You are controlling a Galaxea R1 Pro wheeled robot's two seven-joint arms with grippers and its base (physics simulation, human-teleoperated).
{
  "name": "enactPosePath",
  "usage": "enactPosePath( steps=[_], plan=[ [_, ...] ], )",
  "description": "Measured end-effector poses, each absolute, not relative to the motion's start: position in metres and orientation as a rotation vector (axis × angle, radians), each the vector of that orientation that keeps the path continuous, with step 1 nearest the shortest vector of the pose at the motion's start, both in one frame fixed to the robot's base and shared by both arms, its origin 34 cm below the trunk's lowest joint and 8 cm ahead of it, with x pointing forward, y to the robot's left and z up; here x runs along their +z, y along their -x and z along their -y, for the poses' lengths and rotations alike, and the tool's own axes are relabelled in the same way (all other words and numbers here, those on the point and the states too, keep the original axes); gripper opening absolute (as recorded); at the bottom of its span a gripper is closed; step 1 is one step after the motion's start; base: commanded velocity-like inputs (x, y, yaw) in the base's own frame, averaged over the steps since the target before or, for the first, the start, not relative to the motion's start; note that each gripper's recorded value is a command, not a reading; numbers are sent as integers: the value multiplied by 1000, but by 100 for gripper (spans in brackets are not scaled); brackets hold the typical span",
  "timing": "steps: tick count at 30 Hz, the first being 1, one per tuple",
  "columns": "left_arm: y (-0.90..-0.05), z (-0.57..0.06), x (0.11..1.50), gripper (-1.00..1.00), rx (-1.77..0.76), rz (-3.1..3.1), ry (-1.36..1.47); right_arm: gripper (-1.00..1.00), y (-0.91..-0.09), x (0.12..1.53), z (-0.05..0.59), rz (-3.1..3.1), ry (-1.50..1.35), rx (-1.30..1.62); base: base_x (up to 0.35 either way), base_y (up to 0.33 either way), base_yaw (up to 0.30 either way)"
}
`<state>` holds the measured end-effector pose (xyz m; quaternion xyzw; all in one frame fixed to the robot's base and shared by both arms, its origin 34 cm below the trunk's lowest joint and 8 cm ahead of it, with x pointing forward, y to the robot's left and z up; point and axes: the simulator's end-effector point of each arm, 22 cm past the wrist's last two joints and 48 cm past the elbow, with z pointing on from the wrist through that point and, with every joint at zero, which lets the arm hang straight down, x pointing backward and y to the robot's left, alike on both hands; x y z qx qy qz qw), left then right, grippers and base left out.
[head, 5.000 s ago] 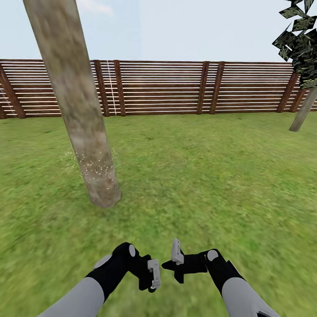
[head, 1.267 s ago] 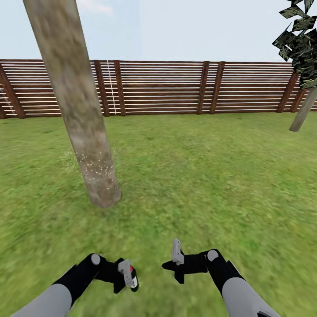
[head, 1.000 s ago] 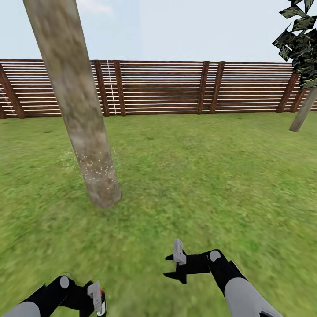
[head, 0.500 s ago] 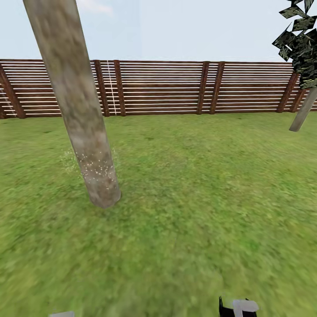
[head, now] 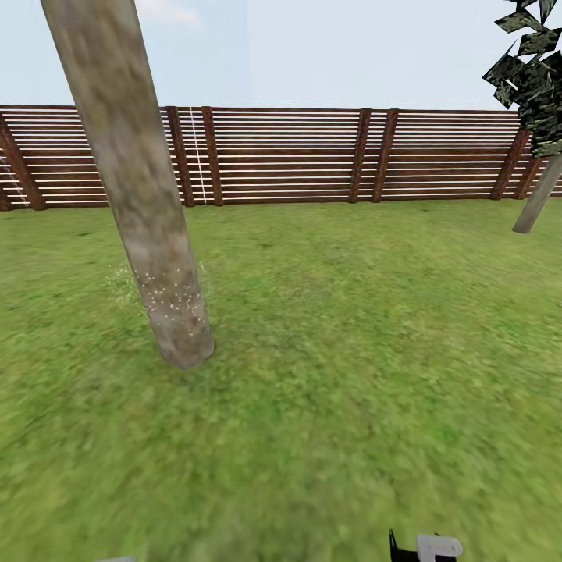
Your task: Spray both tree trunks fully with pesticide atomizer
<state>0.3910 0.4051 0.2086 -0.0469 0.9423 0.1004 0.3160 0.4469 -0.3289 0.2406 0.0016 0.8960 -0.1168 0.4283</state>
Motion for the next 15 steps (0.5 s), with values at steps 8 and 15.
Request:
enactPosePath(
  steps=[8,15],
  plan=[
    [-385,-406,206,-100,270,-2494,123,100,-447,240,328,-2239,-4,-289,0,0,0],
    [-385,-407,207,-100,271,-2492,125,100,-447,240,328,-2239,-4,-289,0,0,0]
  ],
)
